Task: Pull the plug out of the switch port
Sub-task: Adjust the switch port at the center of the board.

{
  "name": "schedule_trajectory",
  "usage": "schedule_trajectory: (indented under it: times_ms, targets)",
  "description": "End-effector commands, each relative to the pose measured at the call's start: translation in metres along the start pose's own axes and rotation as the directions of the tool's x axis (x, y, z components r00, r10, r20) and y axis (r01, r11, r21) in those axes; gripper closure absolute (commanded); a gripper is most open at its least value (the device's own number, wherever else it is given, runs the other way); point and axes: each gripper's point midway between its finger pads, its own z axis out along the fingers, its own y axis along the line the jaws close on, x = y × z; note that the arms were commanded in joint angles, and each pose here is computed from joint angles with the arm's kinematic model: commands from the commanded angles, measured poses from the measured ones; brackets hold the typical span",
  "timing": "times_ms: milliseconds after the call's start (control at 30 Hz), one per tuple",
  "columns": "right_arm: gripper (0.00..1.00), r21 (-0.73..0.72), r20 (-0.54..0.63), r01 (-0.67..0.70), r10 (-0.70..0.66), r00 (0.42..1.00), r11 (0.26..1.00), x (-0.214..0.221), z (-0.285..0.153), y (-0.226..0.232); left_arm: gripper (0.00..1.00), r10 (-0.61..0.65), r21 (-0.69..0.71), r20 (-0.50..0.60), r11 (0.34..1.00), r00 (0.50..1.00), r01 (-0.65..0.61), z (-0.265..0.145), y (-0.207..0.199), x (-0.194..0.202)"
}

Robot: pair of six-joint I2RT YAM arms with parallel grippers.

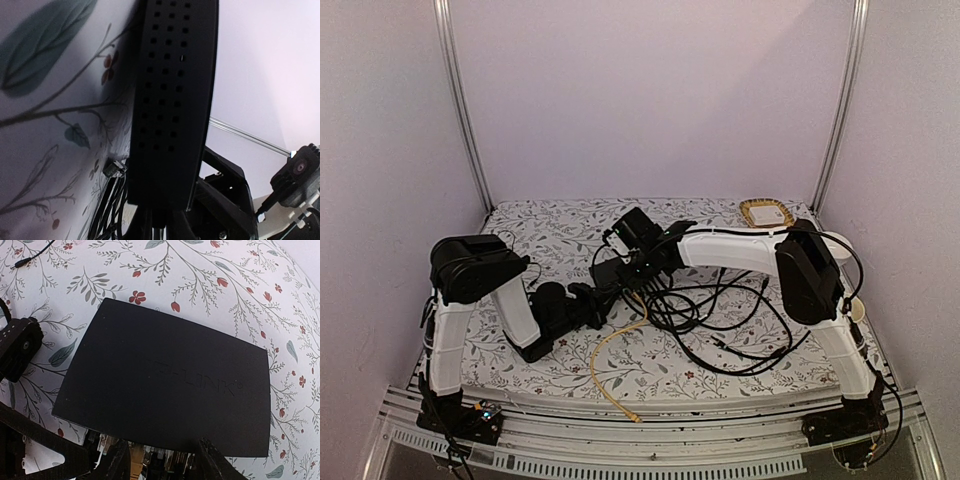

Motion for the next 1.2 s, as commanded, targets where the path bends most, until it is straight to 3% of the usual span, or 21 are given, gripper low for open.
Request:
schedule_trajectory:
  times_ms: [0, 1167]
  targets:
    - [0.53, 0.011, -0.068, 0.0, 0.001, 0.998, 1.0, 0.033, 0.039, 0.005, 1.0, 0.034, -0.594, 0.101, 0.804, 0.994, 0.033, -0.069, 0.179, -0.038]
    - [0.52, 0.015, -0.061, -0.019, 0.02, 0.998, 1.0, 0.03, 0.041, -0.006, 1.0, 0.023, -0.644, 0.042, 0.765, 0.999, 0.01, -0.088, 0.199, -0.01]
